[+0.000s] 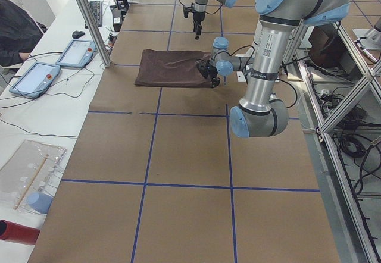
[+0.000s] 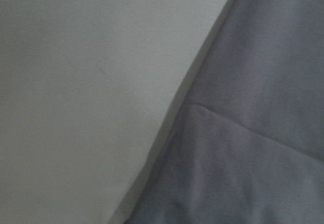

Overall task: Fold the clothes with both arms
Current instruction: 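Move both grippers to the shirt corners nearest the robot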

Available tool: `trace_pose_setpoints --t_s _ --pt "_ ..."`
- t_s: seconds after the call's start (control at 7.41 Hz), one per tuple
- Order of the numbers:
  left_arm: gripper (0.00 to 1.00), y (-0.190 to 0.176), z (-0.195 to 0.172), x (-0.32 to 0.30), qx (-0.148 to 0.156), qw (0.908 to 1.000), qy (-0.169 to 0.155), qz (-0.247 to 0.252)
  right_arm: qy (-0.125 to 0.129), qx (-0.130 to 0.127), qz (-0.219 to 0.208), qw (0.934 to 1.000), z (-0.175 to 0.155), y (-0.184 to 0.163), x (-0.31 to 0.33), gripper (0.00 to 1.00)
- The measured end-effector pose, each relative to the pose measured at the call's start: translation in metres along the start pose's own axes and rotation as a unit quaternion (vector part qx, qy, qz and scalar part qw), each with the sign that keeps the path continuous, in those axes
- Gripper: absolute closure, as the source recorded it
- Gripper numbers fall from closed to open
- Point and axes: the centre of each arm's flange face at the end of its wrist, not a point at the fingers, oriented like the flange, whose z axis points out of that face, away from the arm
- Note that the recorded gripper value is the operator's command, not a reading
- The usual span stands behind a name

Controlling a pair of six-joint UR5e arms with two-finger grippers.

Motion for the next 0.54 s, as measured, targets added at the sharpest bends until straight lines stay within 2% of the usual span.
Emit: trace_pose_setpoints --t_s 0.27,0.4,0.54 --pt "0.58 -0.0018 0.0014 -0.0014 0.002 1.0000 -0.004 0.000 -0.001 0.000 0.000 1.0000 -0.0007 -0.0005 0.0002 0.00" --pt "0.84 -0.0019 0.0016 -0.0017 0.003 1.0000 -0.004 0.000 -0.002 -0.001 0.000 1.0000 -0.0016 -0.0003 0.0001 0.00" --pt "1.00 -0.0019 0.0016 -0.0018 0.003 1.0000 -0.004 0.001 -0.005 -0.003 0.001 1.0000 -0.0030 0.0001 0.0001 0.00"
